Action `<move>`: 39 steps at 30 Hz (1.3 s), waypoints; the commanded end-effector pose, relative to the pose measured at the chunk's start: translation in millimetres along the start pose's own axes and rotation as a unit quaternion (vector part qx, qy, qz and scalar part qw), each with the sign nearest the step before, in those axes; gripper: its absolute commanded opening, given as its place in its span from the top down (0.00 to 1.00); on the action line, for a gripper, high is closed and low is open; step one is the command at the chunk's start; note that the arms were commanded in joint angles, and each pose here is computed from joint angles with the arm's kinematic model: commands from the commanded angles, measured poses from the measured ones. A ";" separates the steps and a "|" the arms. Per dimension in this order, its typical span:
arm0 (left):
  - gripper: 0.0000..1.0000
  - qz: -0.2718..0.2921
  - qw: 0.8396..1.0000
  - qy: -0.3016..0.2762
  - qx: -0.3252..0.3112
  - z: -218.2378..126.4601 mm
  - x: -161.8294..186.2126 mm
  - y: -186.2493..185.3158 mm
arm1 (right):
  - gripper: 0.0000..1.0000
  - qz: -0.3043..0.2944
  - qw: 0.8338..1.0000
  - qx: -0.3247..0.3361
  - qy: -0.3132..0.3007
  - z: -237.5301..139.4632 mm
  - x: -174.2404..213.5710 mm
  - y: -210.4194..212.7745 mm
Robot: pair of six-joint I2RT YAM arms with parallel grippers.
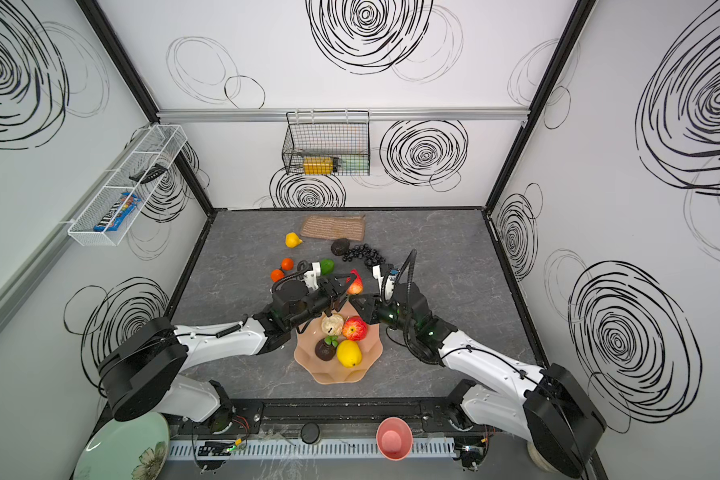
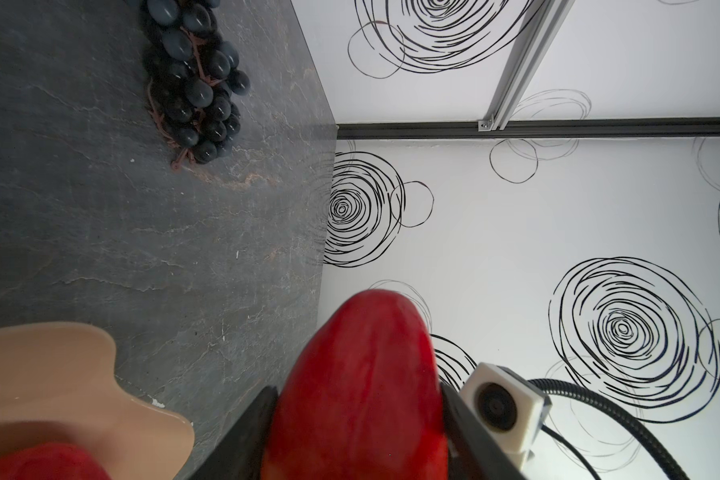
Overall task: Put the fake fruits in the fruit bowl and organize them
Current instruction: 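Hold the mango with the left gripper while the right gripper grasps it, then lower the mango into the bowl with the right gripper while the left withdraws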
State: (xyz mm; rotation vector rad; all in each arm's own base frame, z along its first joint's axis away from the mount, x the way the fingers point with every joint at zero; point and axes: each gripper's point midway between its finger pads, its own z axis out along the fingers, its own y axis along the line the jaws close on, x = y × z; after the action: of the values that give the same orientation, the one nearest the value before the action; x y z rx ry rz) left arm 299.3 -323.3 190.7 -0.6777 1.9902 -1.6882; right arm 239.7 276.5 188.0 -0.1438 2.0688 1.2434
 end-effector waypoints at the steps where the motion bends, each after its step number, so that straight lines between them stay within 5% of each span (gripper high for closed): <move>1: 0.52 0.000 0.999 0.008 0.032 0.5 6.4 -15.6 | 0.84 -0.010 1.000 -0.011 -0.027 -2.0 -15.8 10.9; 13: 0.47 0.006 0.999 0.012 0.034 2.0 7.4 -12.7 | 0.91 -0.023 0.999 0.002 -0.027 -6.8 -14.5 8.6; 22: 0.11 0.097 0.995 -0.012 0.000 -11.8 -18.4 -19.5 | 0.91 -0.077 0.996 0.045 0.029 -23.6 3.7 -0.7; 33: 0.01 0.270 0.943 -0.171 -0.098 -100.9 -112.2 -29.3 | 0.91 -0.118 0.974 0.104 0.163 -60.5 51.5 -3.2; 39: 0.01 0.302 0.919 -0.211 -0.137 -136.0 -139.1 -18.3 | 0.90 -0.100 0.960 0.133 0.224 -76.4 72.2 6.2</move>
State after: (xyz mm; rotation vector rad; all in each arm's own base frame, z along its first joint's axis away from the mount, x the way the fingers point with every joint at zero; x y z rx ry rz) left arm 328.8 -151.9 250.9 -0.4466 1.8174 -0.9665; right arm 159.5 249.0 179.4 -0.5347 2.3839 0.9314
